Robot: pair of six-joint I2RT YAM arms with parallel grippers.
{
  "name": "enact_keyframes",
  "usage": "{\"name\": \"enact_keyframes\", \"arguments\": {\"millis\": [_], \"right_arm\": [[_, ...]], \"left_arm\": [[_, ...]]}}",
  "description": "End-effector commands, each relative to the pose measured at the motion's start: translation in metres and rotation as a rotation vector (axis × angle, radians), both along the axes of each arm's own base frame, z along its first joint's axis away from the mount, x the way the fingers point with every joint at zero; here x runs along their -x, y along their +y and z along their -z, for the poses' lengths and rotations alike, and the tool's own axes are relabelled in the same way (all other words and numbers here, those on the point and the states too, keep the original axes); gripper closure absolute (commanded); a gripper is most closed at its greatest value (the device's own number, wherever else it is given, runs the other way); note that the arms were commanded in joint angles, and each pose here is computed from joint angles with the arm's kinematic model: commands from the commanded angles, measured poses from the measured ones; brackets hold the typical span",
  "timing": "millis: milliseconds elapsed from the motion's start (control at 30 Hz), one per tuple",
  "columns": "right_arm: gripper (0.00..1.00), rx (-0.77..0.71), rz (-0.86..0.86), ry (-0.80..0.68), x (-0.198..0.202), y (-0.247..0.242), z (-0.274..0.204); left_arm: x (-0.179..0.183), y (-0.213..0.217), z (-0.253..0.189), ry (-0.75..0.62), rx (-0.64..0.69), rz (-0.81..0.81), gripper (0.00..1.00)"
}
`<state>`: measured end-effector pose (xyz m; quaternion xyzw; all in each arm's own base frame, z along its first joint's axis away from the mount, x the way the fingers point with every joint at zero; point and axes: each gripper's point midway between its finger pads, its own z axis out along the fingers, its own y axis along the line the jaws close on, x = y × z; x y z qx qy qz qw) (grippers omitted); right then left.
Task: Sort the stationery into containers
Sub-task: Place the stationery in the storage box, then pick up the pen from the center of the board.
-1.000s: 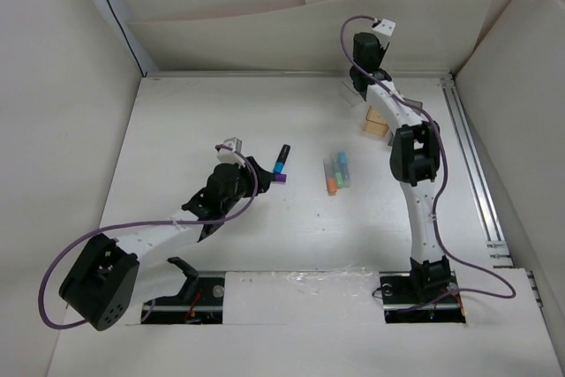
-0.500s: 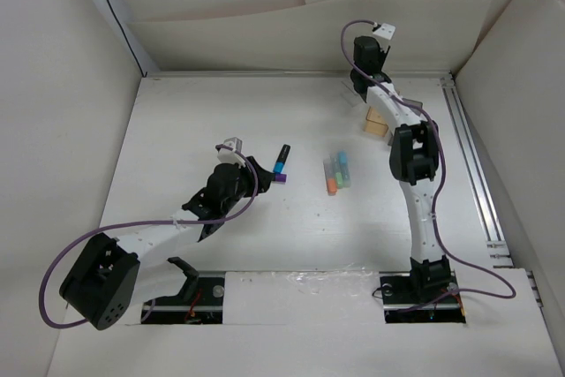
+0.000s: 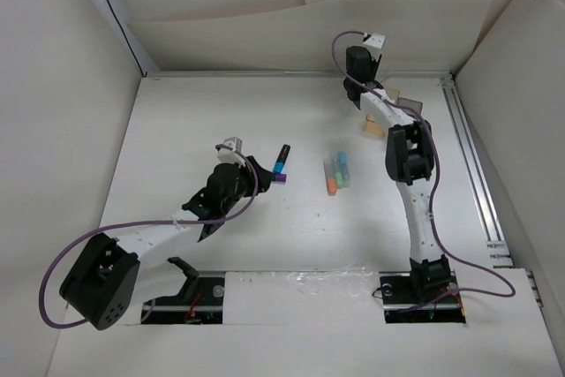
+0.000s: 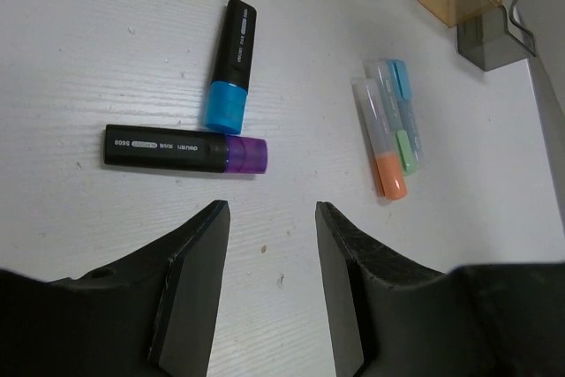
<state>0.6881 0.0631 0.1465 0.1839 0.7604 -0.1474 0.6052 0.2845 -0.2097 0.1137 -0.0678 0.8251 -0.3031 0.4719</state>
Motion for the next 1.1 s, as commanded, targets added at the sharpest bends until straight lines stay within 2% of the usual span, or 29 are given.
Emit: {"name": "enact_keyframes", "arguments": {"millis": [0, 67, 100, 200, 300, 333, 500, 600, 633, 667, 700, 733, 767, 833, 867, 933, 1000, 1033, 1067], "right_arm": [[0.71, -0.012, -0.002, -0.092, 0.007, 0.015, -0.037], [0.63, -0.004, -0.001, -0.074, 0.017, 0.019, -0.030], [0.56, -0.009, -0.001, -0.097, 0.022, 0.022, -0.045], [0.48, -0.026, -0.007, -0.105, 0.035, 0.025, -0.058], [0.34, -0.035, -0.023, -0.098, 0.047, 0.029, -0.063], [0.28, -0.050, -0.021, -0.127, 0.052, 0.028, -0.082], [0.16, -0.074, -0.085, -0.163, 0.079, 0.038, -0.122], [0.19, -0.107, -0.175, -0.133, 0.105, 0.049, -0.130], [0.23, -0.123, -0.228, -0.111, 0.114, 0.062, -0.127], [0.32, -0.141, -0.285, -0.075, 0.131, 0.074, -0.120], [0.69, -0.181, -0.332, -0.031, 0.143, 0.086, -0.108], [0.89, -0.215, -0.440, -0.001, 0.156, 0.115, -0.100], [1.00, -0.221, -0.485, 0.078, 0.175, 0.127, -0.069], [1.00, -0.245, -0.611, 0.126, 0.202, 0.158, -0.058], [1.00, -0.244, -0.679, 0.165, 0.220, 0.184, -0.045], [0.98, -0.248, -0.753, 0.263, 0.249, 0.206, -0.015], [0.85, -0.265, -0.876, 0.347, 0.277, 0.240, 0.005], [0.69, -0.270, -0.896, 0.391, 0.286, 0.249, 0.019], [0.62, -0.261, -0.920, 0.418, 0.296, 0.259, 0.026]], "left_arm": [[-0.004, -0.004, -0.010, -0.029, 0.032, 0.004, 0.59], [-0.004, -0.004, -0.014, -0.038, 0.038, 0.004, 0.59], [-0.004, -0.003, -0.014, -0.038, 0.038, 0.004, 0.59], [-0.003, -0.003, -0.021, -0.056, 0.050, 0.004, 0.59], [-0.003, -0.003, -0.024, -0.063, 0.056, 0.004, 0.59], [-0.001, -0.002, -0.024, -0.066, 0.058, 0.004, 0.59], [0.000, -0.001, -0.033, -0.085, 0.071, 0.004, 0.59], [0.001, 0.003, -0.031, -0.076, 0.060, -0.008, 0.59], [0.000, 0.004, -0.034, -0.086, 0.063, -0.016, 0.59], [0.000, 0.004, -0.034, -0.086, 0.063, -0.016, 0.59], [0.000, 0.006, -0.034, -0.086, 0.059, -0.026, 0.59], [0.001, 0.009, -0.031, -0.077, 0.048, -0.037, 0.59], [-0.001, 0.008, -0.041, -0.096, 0.062, -0.037, 0.59], [-0.002, 0.017, -0.038, -0.086, 0.045, -0.087, 0.61], [-0.003, 0.021, -0.038, -0.082, 0.047, -0.111, 0.62], [-0.002, 0.030, -0.041, -0.086, 0.043, -0.152, 0.62], [-0.002, 0.039, -0.047, -0.106, 0.053, -0.194, 0.62], [-0.001, 0.039, -0.049, -0.108, 0.055, -0.195, 0.62], [-0.002, 0.042, -0.052, -0.119, 0.059, -0.208, 0.62]]}}
